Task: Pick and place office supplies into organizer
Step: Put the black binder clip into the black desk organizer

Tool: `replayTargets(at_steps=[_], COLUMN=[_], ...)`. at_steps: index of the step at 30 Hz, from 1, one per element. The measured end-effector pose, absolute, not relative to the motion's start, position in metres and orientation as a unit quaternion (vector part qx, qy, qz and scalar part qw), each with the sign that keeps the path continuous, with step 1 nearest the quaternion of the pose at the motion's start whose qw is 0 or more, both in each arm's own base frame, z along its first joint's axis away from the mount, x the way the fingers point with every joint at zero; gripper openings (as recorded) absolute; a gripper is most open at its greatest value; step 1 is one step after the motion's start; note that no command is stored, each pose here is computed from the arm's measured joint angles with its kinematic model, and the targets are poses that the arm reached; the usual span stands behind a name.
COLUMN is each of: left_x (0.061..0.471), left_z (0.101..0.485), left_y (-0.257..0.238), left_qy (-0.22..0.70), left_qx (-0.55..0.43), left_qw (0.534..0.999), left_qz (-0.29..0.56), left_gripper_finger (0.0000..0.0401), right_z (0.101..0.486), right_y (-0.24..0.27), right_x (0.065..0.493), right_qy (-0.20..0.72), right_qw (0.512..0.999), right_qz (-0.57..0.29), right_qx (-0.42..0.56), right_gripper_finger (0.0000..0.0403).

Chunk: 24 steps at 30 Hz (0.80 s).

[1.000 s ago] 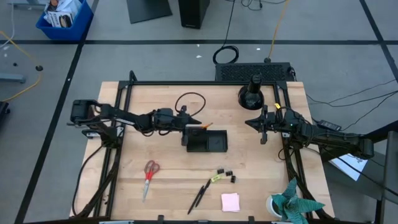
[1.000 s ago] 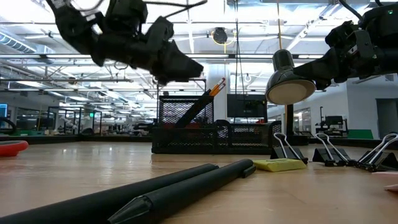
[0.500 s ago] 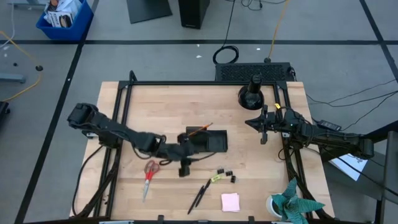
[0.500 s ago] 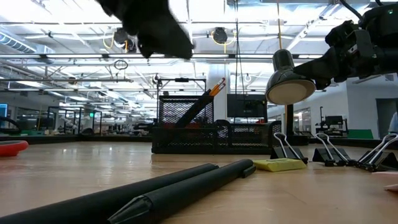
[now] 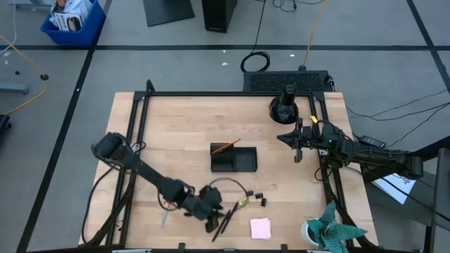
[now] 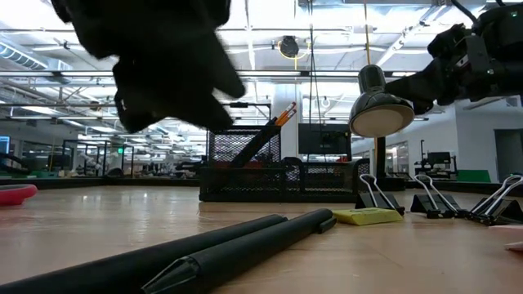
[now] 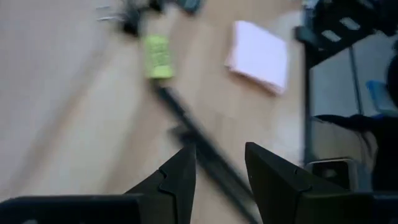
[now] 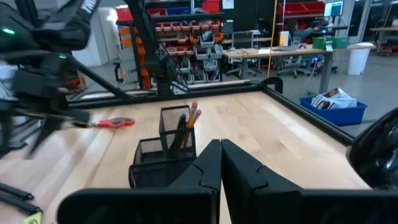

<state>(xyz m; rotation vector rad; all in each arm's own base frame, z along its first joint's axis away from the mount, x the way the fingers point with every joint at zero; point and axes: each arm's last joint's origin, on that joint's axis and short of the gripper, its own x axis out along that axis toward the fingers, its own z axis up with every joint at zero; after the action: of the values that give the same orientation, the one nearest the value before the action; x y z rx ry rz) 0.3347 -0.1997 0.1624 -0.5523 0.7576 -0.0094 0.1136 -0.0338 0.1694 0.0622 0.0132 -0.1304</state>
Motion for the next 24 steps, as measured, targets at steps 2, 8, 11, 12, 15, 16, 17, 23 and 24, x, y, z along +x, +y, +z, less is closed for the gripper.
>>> replayTargets(at_steps=[2,8,11,12,15,16,17,23,24], left_x=[0.340,0.349,0.338,0.334,0.318,0.315,0.309,0.265,0.258], left_z=[0.162,0.174,0.182,0.184,0.190,0.190,0.191,0.197,0.198], left_y=[-0.210,-0.217,-0.218,-0.218,-0.217,-0.217,-0.216,-0.213,-0.212], left_qy=[0.365,0.333,0.324,0.325,0.345,0.350,0.359,0.418,0.424], left_qx=[-0.246,-0.136,-0.073,-0.066,-0.059,-0.069,-0.077,-0.134,-0.149], left_qw=[0.898,0.932,0.940,0.939,0.928,0.924,0.918,0.862,0.851], left_qz=[-0.001,0.044,0.080,0.092,0.128,0.138,0.150,0.252,0.272], left_gripper_finger=[0.0143,0.0143,0.0136,0.0131,0.0111,0.0104,0.0098,0.0074,0.0073], right_z=[0.171,0.171,0.171,0.171,0.171,0.171,0.171,0.169,0.168], right_y=[-0.034,-0.032,-0.029,-0.028,-0.027,-0.026,-0.026,-0.025,-0.025], right_x=[0.114,0.114,0.114,0.115,0.115,0.115,0.115,0.116,0.116], right_qy=[0.001,-0.002,-0.001,-0.001,-0.001,0.000,0.001,0.011,0.014], right_qw=[0.998,0.999,1.000,1.000,0.999,0.999,0.999,0.999,0.999], right_qz=[-0.065,-0.046,-0.014,-0.010,-0.005,-0.003,-0.001,0.001,0.001], right_qx=[0.021,0.025,0.024,0.026,0.033,0.033,0.033,0.038,0.043], right_gripper_finger=[0.0004,0.0004,0.0004,0.0004,0.0004,0.0004,0.0004,0.0004,0.0004])
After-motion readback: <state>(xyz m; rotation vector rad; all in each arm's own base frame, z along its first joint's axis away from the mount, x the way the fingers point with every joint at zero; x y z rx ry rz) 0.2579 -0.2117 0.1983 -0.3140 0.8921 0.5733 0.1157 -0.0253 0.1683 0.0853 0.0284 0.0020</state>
